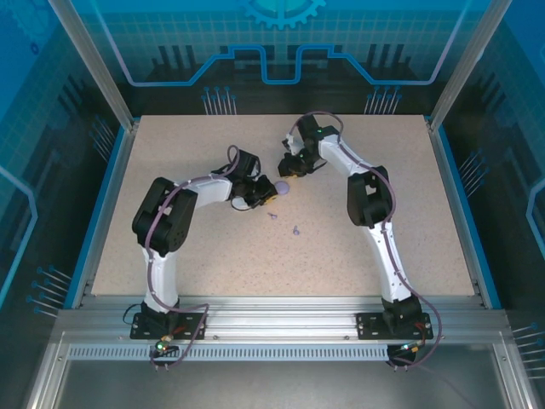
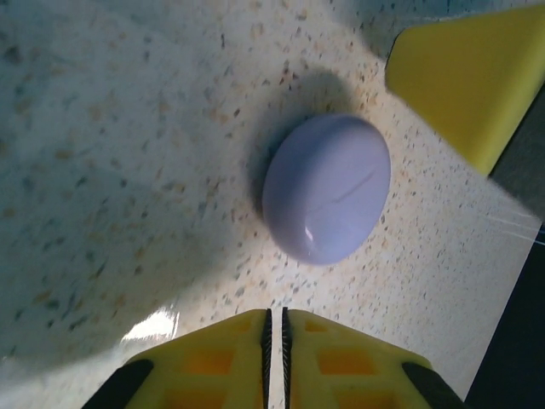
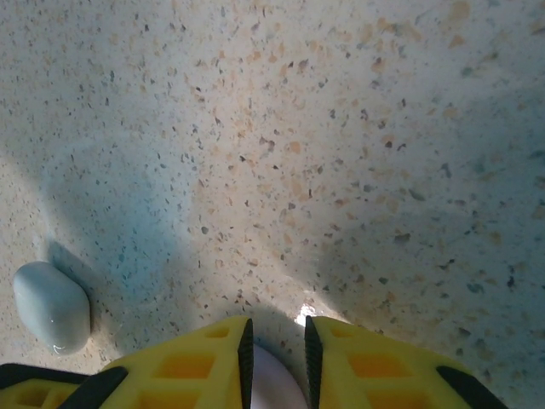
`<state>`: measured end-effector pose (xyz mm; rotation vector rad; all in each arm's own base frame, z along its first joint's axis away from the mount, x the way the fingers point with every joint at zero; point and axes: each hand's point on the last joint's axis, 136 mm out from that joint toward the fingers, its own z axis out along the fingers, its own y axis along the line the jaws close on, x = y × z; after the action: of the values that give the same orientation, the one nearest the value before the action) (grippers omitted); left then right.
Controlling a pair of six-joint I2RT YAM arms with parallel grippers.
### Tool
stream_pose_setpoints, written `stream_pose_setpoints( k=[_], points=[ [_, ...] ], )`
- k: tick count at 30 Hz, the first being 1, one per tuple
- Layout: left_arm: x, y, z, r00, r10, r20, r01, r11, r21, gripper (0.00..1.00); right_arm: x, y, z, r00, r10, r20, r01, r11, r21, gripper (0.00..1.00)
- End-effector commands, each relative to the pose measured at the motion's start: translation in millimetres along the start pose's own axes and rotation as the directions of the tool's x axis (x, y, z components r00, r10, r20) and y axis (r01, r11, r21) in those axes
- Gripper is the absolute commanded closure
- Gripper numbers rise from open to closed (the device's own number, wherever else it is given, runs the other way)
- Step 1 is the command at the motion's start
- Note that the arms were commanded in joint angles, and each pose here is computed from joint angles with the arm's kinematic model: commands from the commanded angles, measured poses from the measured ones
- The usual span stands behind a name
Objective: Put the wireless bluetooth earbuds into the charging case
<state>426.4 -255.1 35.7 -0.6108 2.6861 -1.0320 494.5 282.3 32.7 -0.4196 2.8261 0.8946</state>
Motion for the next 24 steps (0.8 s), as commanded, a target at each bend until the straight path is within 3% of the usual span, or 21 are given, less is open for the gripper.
stream_pose_setpoints(
  k=[1,12,24],
  points=[
    [-1.3,0.2,6.4,1.0,-0.011,-0.017,0.011,1.0,-0.011,0.88,9.2,2.2,-1.2,0.998,0.035,-0.047,-0.036,0.999,-0.027,0.74],
    [-3.3,14.3,13.0,1.0,-0.022,-0.015,0.021,0.998,-0.054,0.87,35.4,4.6,-5.4,0.995,0.034,-0.097,-0.038,0.998,-0.042,0.74],
    [-4.5,14.9,7.9,1.0,-0.017,-0.006,0.016,0.998,-0.064,0.82,44.1,-8.0,-16.5,0.994,0.08,-0.079,-0.075,0.995,0.065,0.72]
  ],
)
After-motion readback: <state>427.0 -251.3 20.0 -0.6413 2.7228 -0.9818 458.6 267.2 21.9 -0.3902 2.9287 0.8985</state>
